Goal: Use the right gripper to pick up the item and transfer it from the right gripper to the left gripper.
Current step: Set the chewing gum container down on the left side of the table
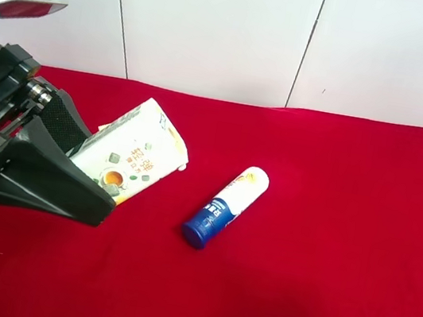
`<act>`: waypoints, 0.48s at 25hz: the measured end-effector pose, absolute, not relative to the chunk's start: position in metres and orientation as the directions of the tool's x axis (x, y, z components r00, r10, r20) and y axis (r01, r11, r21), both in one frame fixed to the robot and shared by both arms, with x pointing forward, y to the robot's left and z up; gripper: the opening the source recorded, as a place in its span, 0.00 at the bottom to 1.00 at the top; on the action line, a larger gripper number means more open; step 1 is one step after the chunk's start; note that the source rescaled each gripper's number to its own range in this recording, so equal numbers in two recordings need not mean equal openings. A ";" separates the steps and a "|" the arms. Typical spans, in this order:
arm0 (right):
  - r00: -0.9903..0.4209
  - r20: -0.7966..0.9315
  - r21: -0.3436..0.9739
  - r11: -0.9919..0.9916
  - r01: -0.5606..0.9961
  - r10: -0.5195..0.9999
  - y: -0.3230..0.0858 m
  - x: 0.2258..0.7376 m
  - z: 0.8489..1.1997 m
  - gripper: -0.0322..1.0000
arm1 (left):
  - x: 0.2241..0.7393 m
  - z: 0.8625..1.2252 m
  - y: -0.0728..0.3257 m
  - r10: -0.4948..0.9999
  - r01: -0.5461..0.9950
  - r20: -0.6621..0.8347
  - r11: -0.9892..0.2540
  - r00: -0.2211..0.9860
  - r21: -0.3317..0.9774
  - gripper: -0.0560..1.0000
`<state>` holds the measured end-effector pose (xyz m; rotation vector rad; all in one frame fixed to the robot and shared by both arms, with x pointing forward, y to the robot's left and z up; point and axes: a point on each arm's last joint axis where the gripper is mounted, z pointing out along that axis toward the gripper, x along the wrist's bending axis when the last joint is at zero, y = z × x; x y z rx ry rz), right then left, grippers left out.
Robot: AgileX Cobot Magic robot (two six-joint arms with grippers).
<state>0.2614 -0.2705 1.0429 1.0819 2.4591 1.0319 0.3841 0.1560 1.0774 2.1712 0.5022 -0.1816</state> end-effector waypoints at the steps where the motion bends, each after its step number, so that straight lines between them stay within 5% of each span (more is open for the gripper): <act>1: -0.676 0.041 0.729 0.440 0.524 0.736 -0.274 0.259 1.044 1.00 | 0.384 1.077 0.156 0.289 0.417 -0.304 -0.536 0.908 0.735 0.05; 12: -0.659 0.049 0.790 0.375 0.485 0.750 -0.283 0.251 1.045 1.00 | 0.384 1.077 0.156 0.289 0.417 -0.304 -0.536 0.908 0.735 0.05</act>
